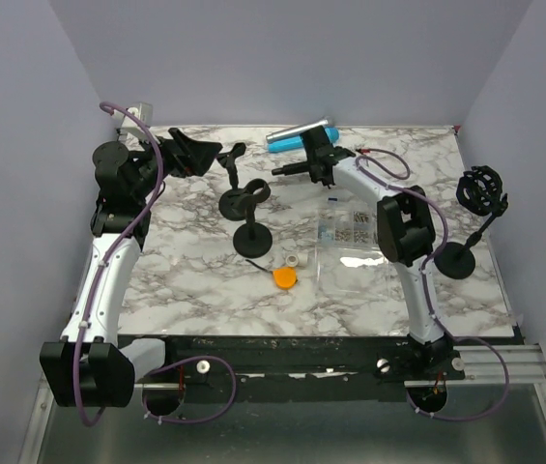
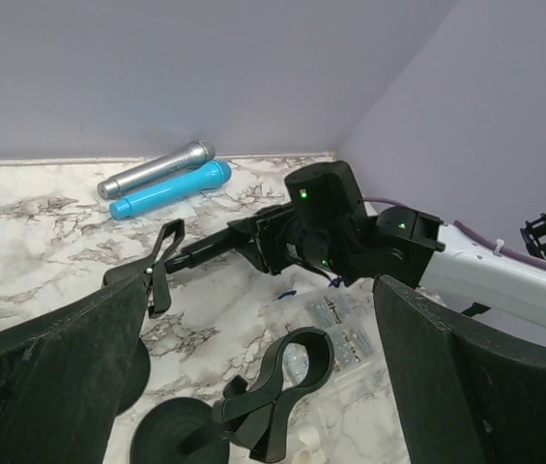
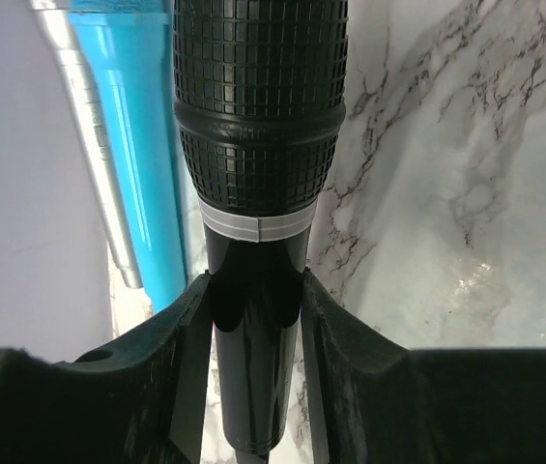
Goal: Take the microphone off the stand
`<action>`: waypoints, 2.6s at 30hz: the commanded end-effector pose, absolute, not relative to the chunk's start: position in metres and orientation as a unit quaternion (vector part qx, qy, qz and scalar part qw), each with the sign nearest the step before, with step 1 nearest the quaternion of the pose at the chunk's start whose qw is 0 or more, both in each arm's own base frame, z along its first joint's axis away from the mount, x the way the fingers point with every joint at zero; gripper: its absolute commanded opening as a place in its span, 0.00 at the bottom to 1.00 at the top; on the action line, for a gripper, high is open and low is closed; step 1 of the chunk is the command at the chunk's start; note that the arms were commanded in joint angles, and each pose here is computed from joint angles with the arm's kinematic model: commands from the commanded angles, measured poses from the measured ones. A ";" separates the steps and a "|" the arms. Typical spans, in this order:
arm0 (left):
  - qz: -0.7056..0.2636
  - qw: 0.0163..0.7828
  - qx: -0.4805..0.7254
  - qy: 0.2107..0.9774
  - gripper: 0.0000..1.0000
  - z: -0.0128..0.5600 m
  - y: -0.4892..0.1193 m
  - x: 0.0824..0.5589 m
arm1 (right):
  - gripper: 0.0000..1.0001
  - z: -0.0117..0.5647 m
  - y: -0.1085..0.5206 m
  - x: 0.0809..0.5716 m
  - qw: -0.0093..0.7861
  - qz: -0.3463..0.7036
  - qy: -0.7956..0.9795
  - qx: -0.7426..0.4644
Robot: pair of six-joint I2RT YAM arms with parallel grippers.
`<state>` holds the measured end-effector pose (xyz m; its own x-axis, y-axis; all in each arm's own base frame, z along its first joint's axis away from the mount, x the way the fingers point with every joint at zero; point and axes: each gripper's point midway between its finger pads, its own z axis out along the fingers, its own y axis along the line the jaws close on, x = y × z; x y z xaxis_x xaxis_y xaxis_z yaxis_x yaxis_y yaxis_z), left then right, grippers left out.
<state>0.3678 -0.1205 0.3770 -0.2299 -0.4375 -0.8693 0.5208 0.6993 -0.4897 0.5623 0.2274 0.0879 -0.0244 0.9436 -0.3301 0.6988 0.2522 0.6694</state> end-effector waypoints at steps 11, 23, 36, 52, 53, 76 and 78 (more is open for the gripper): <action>-0.400 0.625 0.029 0.670 0.99 0.389 -0.112 0.368 | 0.09 0.052 0.223 0.610 0.361 0.195 0.654 0.636; -0.399 0.625 0.024 0.670 0.99 0.390 -0.109 0.369 | 0.30 0.015 0.237 0.625 0.345 0.211 0.669 0.623; -0.401 0.622 0.018 0.673 0.99 0.387 -0.108 0.371 | 0.66 0.010 0.245 0.622 0.335 0.220 0.689 0.603; -0.405 0.616 0.014 0.675 0.99 0.382 -0.108 0.374 | 0.92 0.095 0.244 0.578 0.402 0.187 0.799 0.407; -0.404 0.616 0.013 0.676 0.99 0.381 -0.108 0.375 | 0.93 0.104 0.245 0.573 0.408 0.190 0.806 0.385; -0.413 0.603 0.048 0.681 0.99 0.379 -0.139 0.365 | 0.98 0.212 0.198 0.296 0.561 0.316 0.762 -0.064; -0.416 0.603 0.050 0.679 0.99 0.381 -0.141 0.362 | 0.98 0.221 0.180 0.284 0.581 0.299 0.755 -0.048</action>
